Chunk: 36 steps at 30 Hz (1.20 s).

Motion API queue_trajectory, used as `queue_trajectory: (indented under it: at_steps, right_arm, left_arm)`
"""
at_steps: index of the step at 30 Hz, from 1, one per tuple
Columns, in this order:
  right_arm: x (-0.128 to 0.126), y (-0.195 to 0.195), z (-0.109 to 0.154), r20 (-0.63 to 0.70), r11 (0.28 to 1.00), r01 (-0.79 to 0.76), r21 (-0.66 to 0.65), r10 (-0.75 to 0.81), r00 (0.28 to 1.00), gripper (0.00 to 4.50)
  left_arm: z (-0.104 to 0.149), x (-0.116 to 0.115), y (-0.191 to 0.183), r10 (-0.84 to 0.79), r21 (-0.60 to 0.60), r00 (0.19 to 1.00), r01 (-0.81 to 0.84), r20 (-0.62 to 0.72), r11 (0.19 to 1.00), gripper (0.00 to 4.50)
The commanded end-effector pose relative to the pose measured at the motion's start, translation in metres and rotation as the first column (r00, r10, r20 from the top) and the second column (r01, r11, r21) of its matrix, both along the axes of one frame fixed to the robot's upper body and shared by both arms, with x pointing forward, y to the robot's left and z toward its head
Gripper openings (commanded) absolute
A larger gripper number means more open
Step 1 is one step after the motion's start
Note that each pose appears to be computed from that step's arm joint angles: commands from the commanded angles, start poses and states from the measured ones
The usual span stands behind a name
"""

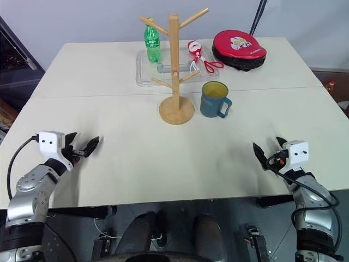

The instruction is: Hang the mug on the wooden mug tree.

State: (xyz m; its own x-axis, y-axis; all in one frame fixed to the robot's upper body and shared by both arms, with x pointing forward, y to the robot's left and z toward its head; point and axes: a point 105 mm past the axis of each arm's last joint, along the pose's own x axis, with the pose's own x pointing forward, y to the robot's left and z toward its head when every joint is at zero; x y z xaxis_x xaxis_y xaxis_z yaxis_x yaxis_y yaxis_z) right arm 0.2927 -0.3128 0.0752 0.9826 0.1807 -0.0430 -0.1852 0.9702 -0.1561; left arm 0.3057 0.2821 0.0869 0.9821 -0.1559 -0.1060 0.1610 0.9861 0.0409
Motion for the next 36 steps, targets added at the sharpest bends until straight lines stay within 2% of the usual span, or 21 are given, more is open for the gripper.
queue_trajectory:
  at_steps: [1,10,16,19,24,30,36]
  right_arm:
    - [0.003,0.003,0.009,0.042,1.0,-0.006,-0.011,0.007,0.999,4.46]
    - [0.001,0.018,0.022,0.079,1.0,-0.024,-0.015,0.025,0.997,4.46]
    - [0.002,0.038,0.035,0.111,0.999,-0.021,0.037,0.016,0.994,4.46]
    - [0.003,0.064,0.042,0.131,0.998,-0.049,0.047,0.042,0.99,4.46]
    - [0.014,0.104,0.048,0.169,0.999,-0.017,0.037,0.011,0.985,4.46]
    - [0.042,0.124,0.048,0.174,0.993,0.119,0.017,-0.12,0.977,4.46]
    - [0.062,0.119,0.049,0.177,0.97,0.243,0.003,-0.24,0.955,4.46]
  left_arm:
    - [0.016,-0.002,0.004,-0.002,0.02,0.999,0.001,0.049,1.0,4.5]
    - [0.018,0.005,-0.008,-0.047,0.008,0.997,0.047,0.053,0.999,4.5]
    - [0.03,0.007,-0.049,-0.234,-0.02,0.966,0.237,0.109,0.971,4.5]
    - [0.043,0.002,-0.096,-0.424,-0.03,0.892,0.433,0.155,0.901,4.5]
    - [0.062,-0.018,-0.164,-0.701,-0.017,0.687,0.716,0.189,0.697,4.5]
    - [0.073,-0.031,-0.201,-0.825,0.032,0.535,0.836,0.181,0.549,4.5]
    - [0.082,-0.034,-0.211,-0.843,0.048,0.497,0.856,0.205,0.516,4.5]
